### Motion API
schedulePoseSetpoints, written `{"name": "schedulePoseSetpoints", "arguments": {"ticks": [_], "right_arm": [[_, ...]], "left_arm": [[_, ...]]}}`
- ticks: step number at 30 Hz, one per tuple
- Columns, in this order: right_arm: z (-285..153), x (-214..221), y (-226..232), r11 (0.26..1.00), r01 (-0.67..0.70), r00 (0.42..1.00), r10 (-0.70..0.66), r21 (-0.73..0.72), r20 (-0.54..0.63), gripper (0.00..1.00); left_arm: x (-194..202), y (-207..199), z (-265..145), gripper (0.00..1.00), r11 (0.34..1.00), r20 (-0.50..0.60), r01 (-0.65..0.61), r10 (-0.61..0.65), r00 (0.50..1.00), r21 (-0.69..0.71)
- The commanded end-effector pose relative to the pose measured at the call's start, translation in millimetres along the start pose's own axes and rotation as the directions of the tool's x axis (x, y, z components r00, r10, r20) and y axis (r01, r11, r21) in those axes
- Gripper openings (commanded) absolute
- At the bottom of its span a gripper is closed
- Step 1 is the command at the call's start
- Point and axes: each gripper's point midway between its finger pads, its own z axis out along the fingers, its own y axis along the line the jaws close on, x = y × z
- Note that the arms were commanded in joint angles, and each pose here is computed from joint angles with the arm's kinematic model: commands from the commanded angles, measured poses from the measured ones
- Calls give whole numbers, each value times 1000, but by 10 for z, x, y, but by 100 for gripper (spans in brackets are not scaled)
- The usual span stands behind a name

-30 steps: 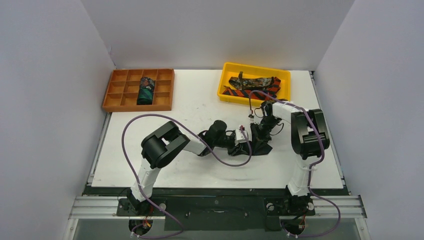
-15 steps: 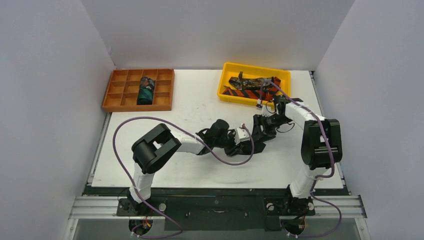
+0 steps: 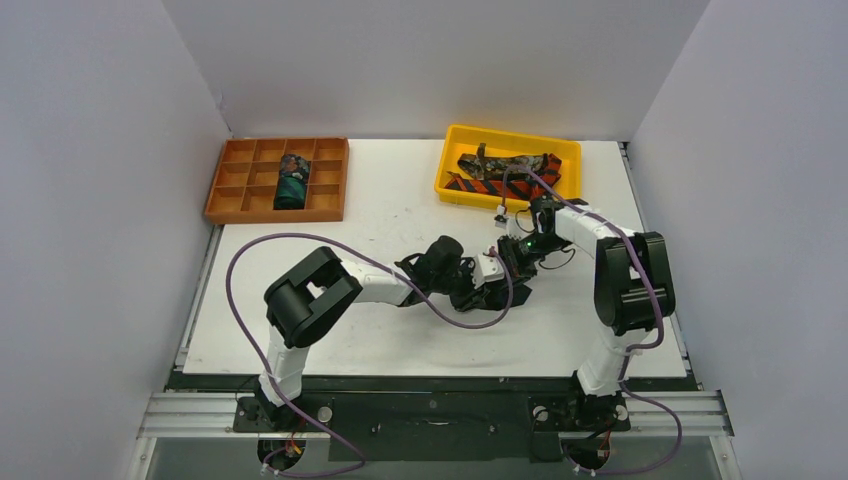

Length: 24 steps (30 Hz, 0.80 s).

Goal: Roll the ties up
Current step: Roll the tie at the center of the board.

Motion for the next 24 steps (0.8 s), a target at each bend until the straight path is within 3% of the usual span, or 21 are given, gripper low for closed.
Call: {"name": "schedulePoseSetpoints", "arguments": {"ticks": [1,7,10,19,21,23,24], "right_arm": [[1,84,-515,979,22,998,-10,203,-60,0],[-112,63,-798,931,71,996,-43,359,-84,0],[-151,76,-917,902,84,994,-47,424,-97,0],[-93,10,-1103,854,87,993,-35,513,-111,0],[-82,-43,-1102,847,89,993,-39,523,-107,0],[-71,-86,-1086,843,96,993,-45,530,-108,0],[-64,-75,-1078,845,96,992,-40,526,-116,0]], "left_arm": [[670,-177,-40,33,993,-207,114,-105,973,31],[177,-142,3,68,992,-36,102,-100,994,68],[-112,-154,68,72,992,69,82,-89,994,94],[-389,-111,377,71,994,171,65,-80,982,91],[-322,-64,435,67,995,158,62,-73,985,72],[-212,-27,490,56,997,129,60,-67,989,57],[-178,-14,496,44,997,115,60,-65,991,50]]}}
